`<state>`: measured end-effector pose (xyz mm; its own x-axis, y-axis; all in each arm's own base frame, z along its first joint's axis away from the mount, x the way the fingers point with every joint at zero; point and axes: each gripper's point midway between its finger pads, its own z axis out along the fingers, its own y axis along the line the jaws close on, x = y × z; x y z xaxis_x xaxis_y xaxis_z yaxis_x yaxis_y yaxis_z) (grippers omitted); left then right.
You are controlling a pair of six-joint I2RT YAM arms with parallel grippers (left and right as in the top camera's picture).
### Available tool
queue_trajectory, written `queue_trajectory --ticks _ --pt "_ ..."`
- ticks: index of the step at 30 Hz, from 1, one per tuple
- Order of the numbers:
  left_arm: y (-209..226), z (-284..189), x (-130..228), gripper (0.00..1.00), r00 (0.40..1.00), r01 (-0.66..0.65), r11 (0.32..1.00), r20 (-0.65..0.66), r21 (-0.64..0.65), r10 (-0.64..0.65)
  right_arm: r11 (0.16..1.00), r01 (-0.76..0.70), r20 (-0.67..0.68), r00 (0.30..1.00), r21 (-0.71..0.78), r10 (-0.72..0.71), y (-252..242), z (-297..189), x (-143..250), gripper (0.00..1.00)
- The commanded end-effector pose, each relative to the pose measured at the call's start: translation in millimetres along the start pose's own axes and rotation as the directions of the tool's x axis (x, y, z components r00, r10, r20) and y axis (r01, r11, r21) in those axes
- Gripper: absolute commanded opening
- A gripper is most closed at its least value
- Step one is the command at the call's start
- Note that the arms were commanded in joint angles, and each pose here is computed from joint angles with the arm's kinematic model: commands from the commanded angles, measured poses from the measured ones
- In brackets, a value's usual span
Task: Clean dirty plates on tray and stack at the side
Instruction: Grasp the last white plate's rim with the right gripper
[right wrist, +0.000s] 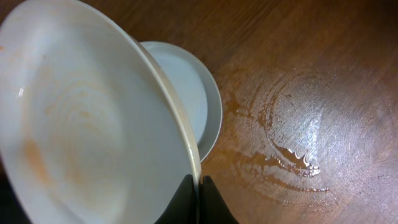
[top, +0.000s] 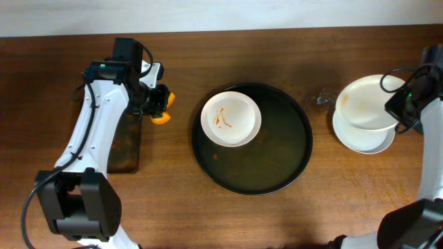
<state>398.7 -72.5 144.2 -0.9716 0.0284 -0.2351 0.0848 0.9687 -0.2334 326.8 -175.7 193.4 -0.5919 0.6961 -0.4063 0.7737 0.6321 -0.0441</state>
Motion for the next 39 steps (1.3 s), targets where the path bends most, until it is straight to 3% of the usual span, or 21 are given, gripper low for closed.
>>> queue_trajectory --ticks 1,5,7,9,10,11,13,18,22,26,29,31,32,35,39 --pt "-4 -8 -2 0.00 1.000 -0.001 1.000 0.023 -0.003 0.001 1.000 -0.023 -0.031 0.999 0.017 0.024 -6 23 -7 0.04" --pt "-4 -8 1 0.00 1.000 0.002 1.000 0.011 -0.003 -0.002 0.999 -0.001 -0.088 0.996 0.050 0.005 0 71 -8 0.06" --pt "-4 -8 2 0.00 1.000 0.003 1.000 0.010 -0.004 -0.003 0.999 0.001 -0.093 0.996 0.051 0.004 0 74 -8 0.38" --pt "-4 -8 1 0.00 1.000 0.003 1.000 0.011 -0.004 -0.003 1.000 0.019 -0.139 0.990 0.004 -0.019 8 73 2 0.49" --pt "-4 -8 1 0.00 1.000 0.003 1.000 0.011 -0.006 -0.003 0.986 0.080 -0.192 0.976 -0.144 -0.107 32 69 15 0.50" --pt "-4 -8 1 0.00 1.000 0.003 1.000 0.011 -0.006 -0.003 0.869 0.166 -0.231 0.925 -0.466 -0.301 89 46 44 0.50" --pt "-4 -8 1 0.00 1.000 0.003 1.000 0.011 -0.006 -0.003 0.729 0.241 -0.203 0.863 -0.641 -0.463 132 20 76 0.50" --pt "-4 -8 2 0.00 1.000 0.003 1.000 0.008 -0.007 -0.003 0.546 0.540 -0.026 0.696 -0.641 -0.718 219 -9 159 0.50" --pt "-4 -8 2 0.00 1.000 0.003 1.000 0.008 -0.006 -0.003 0.563 0.629 -0.009 0.663 -0.536 -0.749 260 5 206 0.51" --pt "-4 -8 2 0.00 1.000 0.003 1.000 0.008 -0.006 -0.003 0.551 0.634 -0.080 0.614 -0.543 -0.786 276 42 244 0.49" --pt "-4 -8 2 0.00 1.000 0.003 1.000 0.008 -0.006 -0.003 0.601 0.608 -0.184 0.607 -0.519 -0.773 271 74 263 0.44" --pt "-4 -8 2 0.00 1.000 0.003 1.000 0.008 -0.003 -0.003 0.605 0.606 -0.211 0.594 -0.517 -0.776 267 81 270 0.32" --pt "-4 -8 2 0.00 1.000 0.003 1.000 0.008 -0.003 -0.003 0.603 0.602 -0.214 0.592 -0.523 -0.777 268 80 271 0.21" --pt "-8 -8 3 0.00 1.000 -0.006 1.000 0.005 -0.001 0.006 0.616 0.602 -0.277 0.563 -0.508 -0.779 252 78 278 0.04" --pt "-45 -1 4 0.00 0.995 -0.099 0.995 0.010 0.024 0.099 0.634 0.609 -0.370 0.516 -0.476 -0.773 228 74 287 0.04"
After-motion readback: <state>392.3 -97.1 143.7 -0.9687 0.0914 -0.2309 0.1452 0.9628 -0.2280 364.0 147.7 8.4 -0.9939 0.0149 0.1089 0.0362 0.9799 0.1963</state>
